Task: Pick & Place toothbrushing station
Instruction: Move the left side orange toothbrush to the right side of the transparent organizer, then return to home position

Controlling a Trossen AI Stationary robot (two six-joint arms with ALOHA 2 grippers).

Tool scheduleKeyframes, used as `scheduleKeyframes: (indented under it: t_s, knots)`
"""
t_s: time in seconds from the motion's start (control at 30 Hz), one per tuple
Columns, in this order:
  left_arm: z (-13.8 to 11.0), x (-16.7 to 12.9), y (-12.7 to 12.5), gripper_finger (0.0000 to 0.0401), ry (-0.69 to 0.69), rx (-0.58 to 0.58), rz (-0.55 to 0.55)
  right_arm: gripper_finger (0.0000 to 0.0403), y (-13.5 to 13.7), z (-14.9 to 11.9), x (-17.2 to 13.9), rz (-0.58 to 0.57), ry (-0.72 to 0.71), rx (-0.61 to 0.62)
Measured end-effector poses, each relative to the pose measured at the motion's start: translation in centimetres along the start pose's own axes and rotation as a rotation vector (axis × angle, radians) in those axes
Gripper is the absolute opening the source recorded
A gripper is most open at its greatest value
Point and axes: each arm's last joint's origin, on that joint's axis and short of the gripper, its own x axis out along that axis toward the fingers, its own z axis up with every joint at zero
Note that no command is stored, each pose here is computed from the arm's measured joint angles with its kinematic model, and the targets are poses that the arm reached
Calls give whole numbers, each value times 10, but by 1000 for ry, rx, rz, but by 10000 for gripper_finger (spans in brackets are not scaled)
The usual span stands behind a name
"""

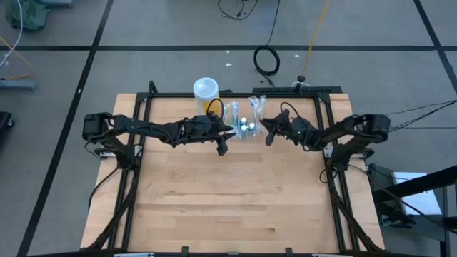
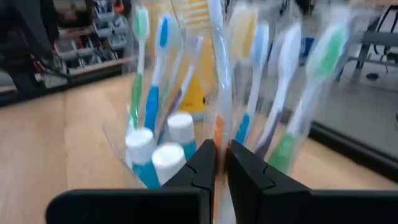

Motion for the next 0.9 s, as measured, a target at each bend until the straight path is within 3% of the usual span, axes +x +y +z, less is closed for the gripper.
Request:
scheduleKeyframes:
  t_s: [0.47, 0.67, 0.9]
  knots:
    - [0, 0, 0, 127, 5, 29, 1, 23, -5, -22, -20, -19, 76, -35]
    - [-2, 0, 0, 127, 24, 32, 3, 66, -7, -21, -24, -192, 24, -34]
    - [-6, 0, 1, 127, 59, 19, 8, 127, -7, -20, -24, -188, 15, -75]
